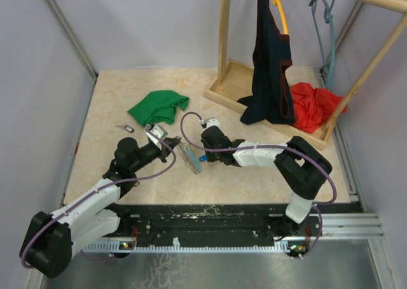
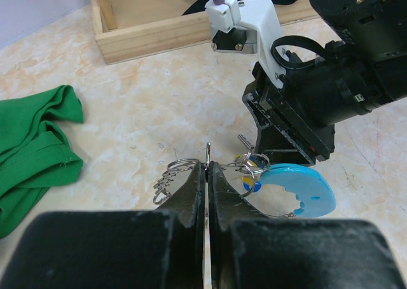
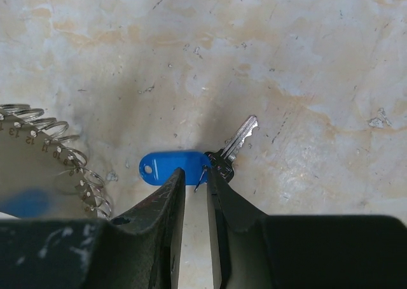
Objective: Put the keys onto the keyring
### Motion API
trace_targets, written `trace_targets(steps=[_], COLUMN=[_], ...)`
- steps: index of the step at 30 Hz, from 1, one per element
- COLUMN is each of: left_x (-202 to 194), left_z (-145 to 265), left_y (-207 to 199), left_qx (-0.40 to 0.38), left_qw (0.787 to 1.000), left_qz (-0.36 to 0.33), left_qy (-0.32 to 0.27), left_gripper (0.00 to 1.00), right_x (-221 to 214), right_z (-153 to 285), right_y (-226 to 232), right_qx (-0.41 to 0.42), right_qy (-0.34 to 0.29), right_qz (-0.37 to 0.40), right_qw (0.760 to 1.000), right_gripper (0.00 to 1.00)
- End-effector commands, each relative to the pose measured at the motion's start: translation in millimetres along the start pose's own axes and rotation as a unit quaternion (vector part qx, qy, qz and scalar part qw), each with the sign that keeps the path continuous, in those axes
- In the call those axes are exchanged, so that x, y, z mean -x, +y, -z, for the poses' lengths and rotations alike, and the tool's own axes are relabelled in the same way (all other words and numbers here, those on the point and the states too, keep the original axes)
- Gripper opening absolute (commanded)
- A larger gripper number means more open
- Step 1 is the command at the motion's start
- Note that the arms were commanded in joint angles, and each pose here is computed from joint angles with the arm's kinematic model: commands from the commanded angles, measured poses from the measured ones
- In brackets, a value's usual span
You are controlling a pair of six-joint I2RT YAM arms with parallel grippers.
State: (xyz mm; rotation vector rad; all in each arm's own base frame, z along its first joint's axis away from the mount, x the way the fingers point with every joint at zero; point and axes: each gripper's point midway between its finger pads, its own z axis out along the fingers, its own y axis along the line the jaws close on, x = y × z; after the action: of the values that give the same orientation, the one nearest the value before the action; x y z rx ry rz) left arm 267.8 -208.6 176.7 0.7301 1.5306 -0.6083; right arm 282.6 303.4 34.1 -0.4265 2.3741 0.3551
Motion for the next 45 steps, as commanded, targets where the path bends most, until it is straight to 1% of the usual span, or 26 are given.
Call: trace_targets(steps=[1,5,9,11,12,15,19,23,26,30,34,35,41,45], left_x=[11.5,11.4,11.6,12.8,12.9,13.3,14.3,15.4,15.6,14.7,13.9,13.8,11.6,12.0], left_z=[-0.1,0.0,0.3,0.1,0.1,0.3,0.5,0.8,1.3,2.1,3.1,3.1,2.9,3.1], left_y=[-1.5,-2.0,-2.8,-3.5,-4.2,-5.4,-7.2,-8.9,-9.8,-12.0,-14.3,-15.1,-17.6,-19.6], left_qx=[-0.003,-0.005,-0.006,-0.009,-0.011,-0.015,-0.021,-0.025,-0.028,-0.033,-0.039,-0.042,-0.050,-0.056], left_qw=[1.000,1.000,1.000,1.000,1.000,0.999,0.999,0.999,0.999,0.999,0.999,0.998,0.998,0.998], left_qz=[-0.006,-0.007,-0.007,-0.009,-0.009,-0.011,-0.014,-0.016,-0.018,-0.020,-0.022,-0.023,-0.026,-0.028], left_qy=[-0.023,-0.023,-0.024,-0.025,-0.025,-0.026,-0.028,-0.030,-0.031,-0.030,-0.031,-0.031,-0.027,-0.028], left_gripper=[0.00,0.00,0.00,0.00,0.00,0.00,0.00,0.00,0.00,0.00,0.00,0.00,0.00,0.00], right_x=[5.8,2.4,3.8,5.1,6.3,9.4,-4.9,-19.9,-30.5,-37.9,-33.5,-36.2,-25.2,-16.5], right_z=[0.0,-0.5,4.6,12.0,16.9,40.3,78.1,115.0,128.5,121.7,100.3,90.4,52.1,31.3], right_y=[2.4,-1.2,-1.4,-3.7,-5.5,-11.3,-33.6,-57.4,-69.2,-67.9,-63.7,-63.5,-55.9,-51.4], right_qx=[-0.007,-0.015,-0.015,-0.017,-0.020,-0.023,-0.049,-0.069,-0.084,-0.074,-0.068,-0.068,-0.061,-0.058], right_qy=[-0.011,-0.006,-0.001,0.005,0.009,0.028,0.086,0.149,0.191,0.227,0.240,0.252,0.272,0.275], right_qz=[-0.003,0.000,0.007,0.019,0.027,0.052,0.080,0.092,0.104,0.125,0.150,0.162,0.201,0.211], right_qw=[1.000,1.000,1.000,1.000,0.999,0.998,0.992,0.982,0.972,0.963,0.957,0.952,0.939,0.936], right_gripper=[0.19,0.16,0.07,0.01,0.00,0.00,0.00,0.00,0.00,0.00,0.00,0.00,0.00,0.00])
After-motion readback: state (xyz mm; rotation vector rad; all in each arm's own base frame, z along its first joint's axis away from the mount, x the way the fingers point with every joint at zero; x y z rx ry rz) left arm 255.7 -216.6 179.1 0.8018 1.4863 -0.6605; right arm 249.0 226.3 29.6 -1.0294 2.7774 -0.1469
